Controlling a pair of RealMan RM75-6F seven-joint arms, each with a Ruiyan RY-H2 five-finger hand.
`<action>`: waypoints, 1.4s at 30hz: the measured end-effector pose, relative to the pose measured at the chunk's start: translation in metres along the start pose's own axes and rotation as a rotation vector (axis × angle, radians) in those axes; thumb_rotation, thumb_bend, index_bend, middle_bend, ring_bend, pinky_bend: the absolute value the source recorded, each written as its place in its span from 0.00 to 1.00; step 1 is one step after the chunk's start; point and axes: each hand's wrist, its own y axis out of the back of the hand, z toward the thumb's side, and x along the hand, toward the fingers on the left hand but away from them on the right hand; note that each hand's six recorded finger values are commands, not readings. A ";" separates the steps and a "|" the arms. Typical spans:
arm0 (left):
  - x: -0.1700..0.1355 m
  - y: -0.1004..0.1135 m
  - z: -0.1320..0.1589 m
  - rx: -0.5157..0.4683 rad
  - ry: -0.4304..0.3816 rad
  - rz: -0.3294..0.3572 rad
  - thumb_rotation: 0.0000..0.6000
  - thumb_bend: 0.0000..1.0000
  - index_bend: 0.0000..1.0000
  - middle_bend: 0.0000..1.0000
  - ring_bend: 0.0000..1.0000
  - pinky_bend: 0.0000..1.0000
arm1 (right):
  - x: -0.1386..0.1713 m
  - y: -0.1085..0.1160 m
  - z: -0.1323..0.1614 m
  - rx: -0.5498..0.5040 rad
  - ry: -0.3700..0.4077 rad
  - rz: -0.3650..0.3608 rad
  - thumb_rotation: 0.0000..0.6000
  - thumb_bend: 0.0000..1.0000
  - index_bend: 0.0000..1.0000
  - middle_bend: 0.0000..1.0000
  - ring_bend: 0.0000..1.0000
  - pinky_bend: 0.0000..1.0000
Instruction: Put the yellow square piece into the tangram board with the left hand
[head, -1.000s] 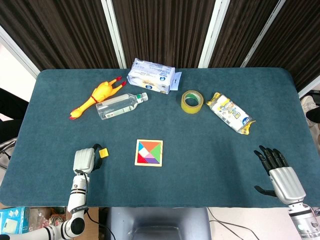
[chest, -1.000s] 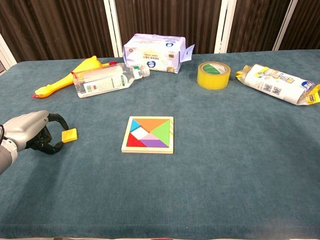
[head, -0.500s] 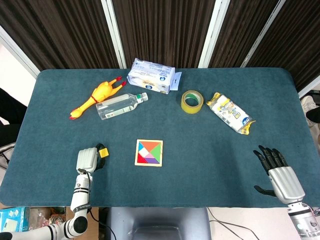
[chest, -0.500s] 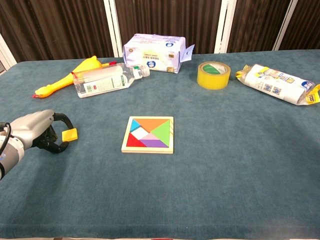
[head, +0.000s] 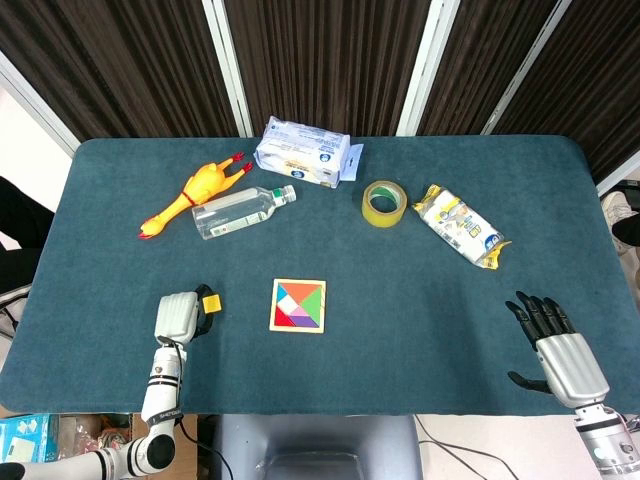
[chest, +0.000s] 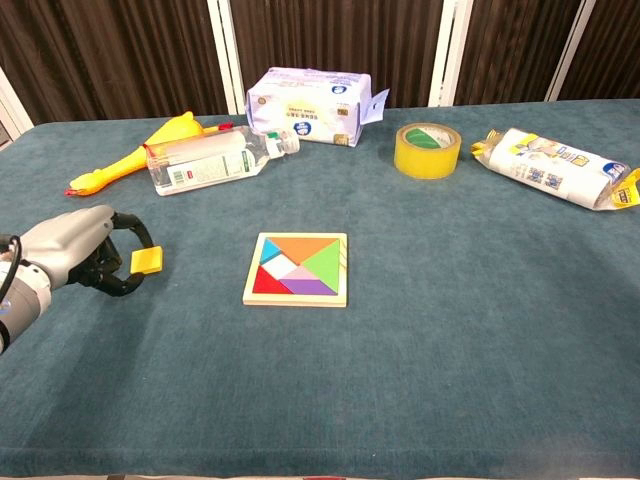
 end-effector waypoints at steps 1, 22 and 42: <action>-0.001 0.001 0.003 -0.003 -0.011 -0.002 1.00 0.44 0.62 1.00 1.00 1.00 | 0.000 0.000 0.001 0.001 0.002 0.002 1.00 0.14 0.00 0.00 0.00 0.00; -0.011 0.002 0.127 0.089 -0.326 -0.006 1.00 0.44 0.63 1.00 1.00 1.00 | 0.006 -0.004 0.006 -0.002 0.053 0.044 1.00 0.14 0.00 0.00 0.00 0.00; 0.005 0.008 0.150 0.310 -0.691 0.026 1.00 0.42 0.64 1.00 1.00 1.00 | 0.007 -0.004 0.001 0.001 0.027 0.049 1.00 0.14 0.00 0.00 0.00 0.00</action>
